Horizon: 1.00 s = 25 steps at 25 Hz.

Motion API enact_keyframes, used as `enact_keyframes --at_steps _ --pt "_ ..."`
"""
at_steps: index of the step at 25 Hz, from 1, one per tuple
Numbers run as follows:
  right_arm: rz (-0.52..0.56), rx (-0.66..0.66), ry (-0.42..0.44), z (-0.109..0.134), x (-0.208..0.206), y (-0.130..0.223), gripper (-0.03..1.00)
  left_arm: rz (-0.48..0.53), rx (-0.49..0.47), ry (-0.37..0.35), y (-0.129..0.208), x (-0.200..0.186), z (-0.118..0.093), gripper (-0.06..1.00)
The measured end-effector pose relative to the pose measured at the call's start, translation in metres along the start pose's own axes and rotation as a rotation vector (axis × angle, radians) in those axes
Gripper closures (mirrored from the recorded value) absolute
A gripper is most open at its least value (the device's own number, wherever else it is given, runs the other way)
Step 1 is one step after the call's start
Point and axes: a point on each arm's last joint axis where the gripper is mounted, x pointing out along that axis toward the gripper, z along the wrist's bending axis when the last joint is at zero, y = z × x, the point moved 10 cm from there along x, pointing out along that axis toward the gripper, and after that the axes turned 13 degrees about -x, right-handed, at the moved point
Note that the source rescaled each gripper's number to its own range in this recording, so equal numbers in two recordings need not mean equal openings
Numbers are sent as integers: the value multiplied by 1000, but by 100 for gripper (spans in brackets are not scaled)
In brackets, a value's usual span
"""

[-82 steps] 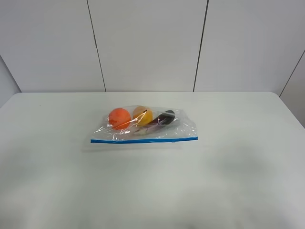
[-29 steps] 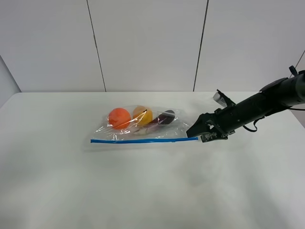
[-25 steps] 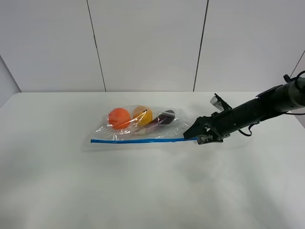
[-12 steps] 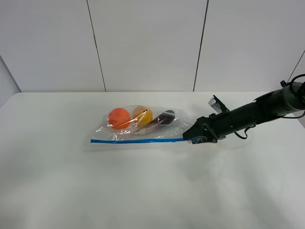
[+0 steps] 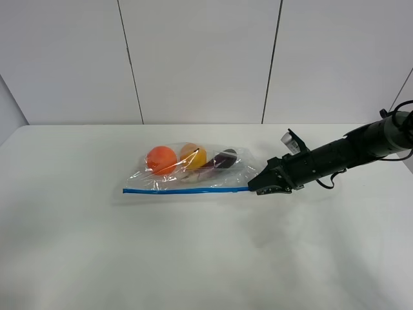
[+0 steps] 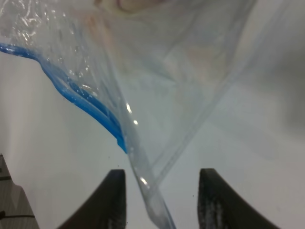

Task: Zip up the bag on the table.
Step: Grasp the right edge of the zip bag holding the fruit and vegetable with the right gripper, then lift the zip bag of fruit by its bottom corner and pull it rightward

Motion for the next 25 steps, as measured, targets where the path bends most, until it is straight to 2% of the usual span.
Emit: enact_keyframes --at_steps 6,13,19,25 --pt "1 0 -2 0 0 0 69 0 0 0 0 0 0 26" --pt "2 -16 -7 1 0 0 95 0 0 0 0 0 0 26" --pt "-1 -14 -39 7 0 0 97 0 0 0 0 0 0 26" --pt "-70 8 -169 33 -8 -26 97 0 0 0 0 0 0 26"
